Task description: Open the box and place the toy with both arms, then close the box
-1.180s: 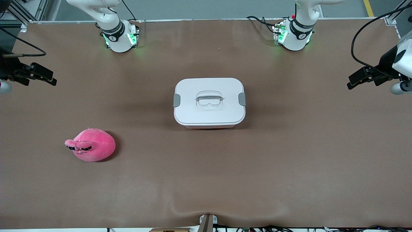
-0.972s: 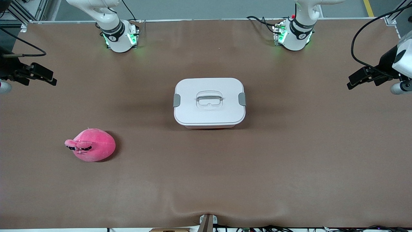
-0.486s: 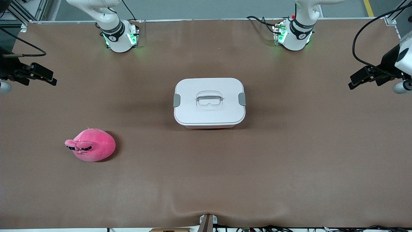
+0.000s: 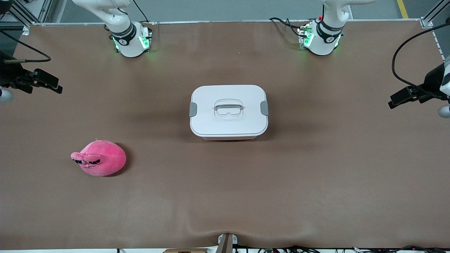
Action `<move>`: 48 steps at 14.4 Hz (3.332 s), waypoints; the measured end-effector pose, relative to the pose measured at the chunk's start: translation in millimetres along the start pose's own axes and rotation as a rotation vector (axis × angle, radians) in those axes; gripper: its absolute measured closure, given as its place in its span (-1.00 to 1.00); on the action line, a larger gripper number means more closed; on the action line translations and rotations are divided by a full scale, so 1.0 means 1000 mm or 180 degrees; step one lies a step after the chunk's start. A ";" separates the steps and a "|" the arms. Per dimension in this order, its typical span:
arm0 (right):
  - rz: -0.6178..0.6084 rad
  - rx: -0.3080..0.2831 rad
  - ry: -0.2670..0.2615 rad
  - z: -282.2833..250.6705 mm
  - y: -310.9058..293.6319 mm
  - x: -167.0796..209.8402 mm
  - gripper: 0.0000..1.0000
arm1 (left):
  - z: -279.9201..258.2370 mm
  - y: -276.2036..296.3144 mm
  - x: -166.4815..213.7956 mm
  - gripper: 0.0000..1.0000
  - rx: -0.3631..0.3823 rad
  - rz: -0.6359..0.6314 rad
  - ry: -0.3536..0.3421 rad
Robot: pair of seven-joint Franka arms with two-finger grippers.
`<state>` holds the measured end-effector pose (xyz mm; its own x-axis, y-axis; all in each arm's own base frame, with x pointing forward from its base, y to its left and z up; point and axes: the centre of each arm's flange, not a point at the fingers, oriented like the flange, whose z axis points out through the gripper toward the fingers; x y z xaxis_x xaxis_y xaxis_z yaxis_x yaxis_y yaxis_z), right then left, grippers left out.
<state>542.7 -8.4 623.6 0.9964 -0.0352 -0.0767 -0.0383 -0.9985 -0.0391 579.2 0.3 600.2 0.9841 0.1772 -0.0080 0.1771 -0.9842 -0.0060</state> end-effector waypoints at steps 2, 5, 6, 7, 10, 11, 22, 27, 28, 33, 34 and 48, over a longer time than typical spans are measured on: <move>0.0001 0.0000 -0.0008 0.002 0.000 0.001 -1.00 | 0.006 0.002 0.007 -1.00 0.0007 -0.0006 -0.0021; 0.0003 0.0000 -0.0017 0.006 0.000 0.003 -1.00 | 0.024 0.008 0.021 -1.00 0.0017 -0.0195 -0.0067; 0.0004 0.0000 -0.0022 0.008 0.001 0.003 -1.00 | 0.031 0.012 0.026 -1.00 0.0021 -0.0289 -0.0086; 0.0005 0.0000 -0.0023 0.010 0.001 0.004 -1.00 | 0.037 0.017 0.031 -1.00 0.0026 -0.0390 -0.0103; 0.0005 0.0001 0.0019 0.011 0.001 0.006 -1.00 | 0.048 0.036 0.035 -1.00 0.0036 -0.0658 -0.0134; 0.0004 0.0001 0.0029 0.011 0.001 0.006 -1.00 | 0.050 0.046 0.034 -1.00 0.0039 -0.0734 -0.0138; -0.0095 0.0004 0.0060 0.057 0.003 0.038 -1.00 | 0.066 0.157 0.007 -1.00 0.0082 -0.1587 -0.0123; -0.0312 0.0002 0.0086 0.092 0.007 0.063 -1.00 | 0.073 0.198 -0.010 -1.00 0.0111 -0.1868 -0.0127; -0.0337 0.0001 0.0082 0.096 0.008 0.066 -1.00 | 0.075 0.205 -0.013 -1.00 0.0120 -0.1909 -0.0133; -0.0354 0.0002 0.0073 0.105 0.010 0.071 -1.00 | 0.085 0.245 -0.026 -1.00 0.0071 -0.2221 -0.0075; -0.0353 0.0002 0.0074 0.112 0.010 0.076 -1.00 | 0.087 0.253 -0.029 -1.00 0.0050 -0.2312 -0.0068; -0.0749 -0.0047 0.0122 0.205 0.013 0.127 -1.00 | 0.145 0.373 -0.094 -1.00 0.0084 -0.3408 -0.0158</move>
<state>653.8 -17.5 409.1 0.9799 0.1974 -0.0293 0.1963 -0.9799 -0.0367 551.5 -382.7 453.6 0.3154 0.9486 -0.0265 0.9470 -0.3164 -0.0557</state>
